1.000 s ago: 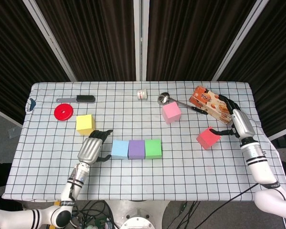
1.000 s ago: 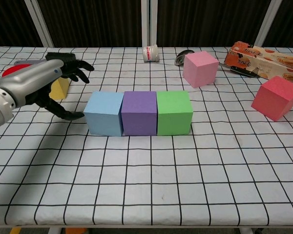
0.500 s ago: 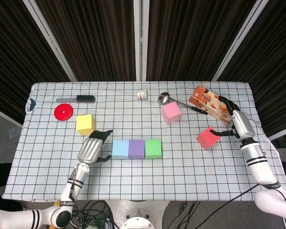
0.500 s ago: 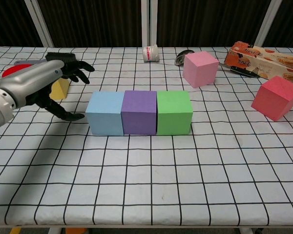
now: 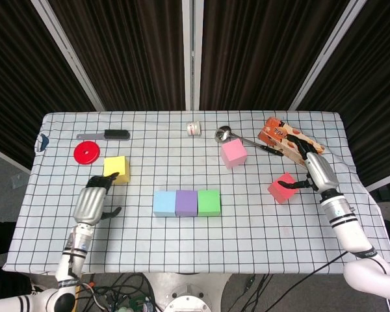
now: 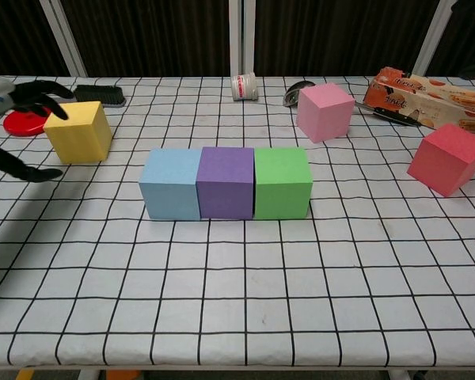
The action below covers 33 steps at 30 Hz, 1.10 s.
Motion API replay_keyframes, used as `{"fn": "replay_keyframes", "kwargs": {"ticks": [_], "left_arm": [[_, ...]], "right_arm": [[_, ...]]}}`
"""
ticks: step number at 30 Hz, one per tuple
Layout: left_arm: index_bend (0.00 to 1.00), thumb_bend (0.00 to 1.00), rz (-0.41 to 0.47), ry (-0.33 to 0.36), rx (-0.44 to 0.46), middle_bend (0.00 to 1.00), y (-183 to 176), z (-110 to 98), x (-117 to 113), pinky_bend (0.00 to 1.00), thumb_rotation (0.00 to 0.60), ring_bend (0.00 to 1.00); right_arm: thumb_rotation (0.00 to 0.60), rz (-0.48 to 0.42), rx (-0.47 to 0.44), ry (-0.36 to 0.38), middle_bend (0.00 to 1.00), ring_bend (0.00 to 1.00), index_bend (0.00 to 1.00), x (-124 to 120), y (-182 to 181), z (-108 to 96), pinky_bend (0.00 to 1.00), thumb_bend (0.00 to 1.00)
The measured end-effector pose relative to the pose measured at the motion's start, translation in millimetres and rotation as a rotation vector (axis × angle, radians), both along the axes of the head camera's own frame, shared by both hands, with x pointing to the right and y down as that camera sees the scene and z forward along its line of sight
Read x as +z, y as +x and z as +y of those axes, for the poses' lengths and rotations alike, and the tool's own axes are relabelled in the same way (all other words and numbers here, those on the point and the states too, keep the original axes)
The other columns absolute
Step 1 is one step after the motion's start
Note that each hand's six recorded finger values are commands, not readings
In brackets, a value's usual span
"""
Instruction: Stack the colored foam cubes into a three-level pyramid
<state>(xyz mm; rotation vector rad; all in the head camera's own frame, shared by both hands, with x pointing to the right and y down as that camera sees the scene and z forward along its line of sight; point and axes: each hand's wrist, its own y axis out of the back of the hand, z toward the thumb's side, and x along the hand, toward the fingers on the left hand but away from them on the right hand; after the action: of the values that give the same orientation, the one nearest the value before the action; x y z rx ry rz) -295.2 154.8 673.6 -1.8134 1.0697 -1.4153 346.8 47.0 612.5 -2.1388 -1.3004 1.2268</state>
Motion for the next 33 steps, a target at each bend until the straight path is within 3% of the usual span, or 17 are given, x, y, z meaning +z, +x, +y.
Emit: {"fn": "replay_keyframes", "kwargs": {"ticks": [5,13,24,33], "left_arm": [[0.15,0.18,-0.069,0.054,-0.117,0.2,-60.5,-5.2,-18.3,0.16,0.6,0.15],[0.16,0.16,-0.04,0.078,-0.252,0.16,-128.3,-3.7,-26.2,0.13,0.6,0.07],[0.16,0.16,0.045,0.068,-0.283,0.15,-169.9,15.5,-29.1,0.13,0.6,0.07],[0.16,0.16,0.067,0.064,-0.298,0.15,-185.7,25.1,-29.2,0.13,0.6,0.07]], "right_arm": [[0.6,0.02,-0.062,-0.019,0.13,0.0,0.0,0.6,-20.9,6.6,0.0,0.04],[0.6,0.045,-0.177,-0.06,0.17,0.0,0.0,13.4,-77.0,15.5,0.0,0.06],[0.6,0.056,-0.293,-0.123,0.25,0.0,0.0,39.3,-171.4,30.2,0.0,0.09],[0.6,0.067,-0.326,-0.154,0.22,0.0,0.0,53.1,-218.4,44.7,0.0,0.09]]}}
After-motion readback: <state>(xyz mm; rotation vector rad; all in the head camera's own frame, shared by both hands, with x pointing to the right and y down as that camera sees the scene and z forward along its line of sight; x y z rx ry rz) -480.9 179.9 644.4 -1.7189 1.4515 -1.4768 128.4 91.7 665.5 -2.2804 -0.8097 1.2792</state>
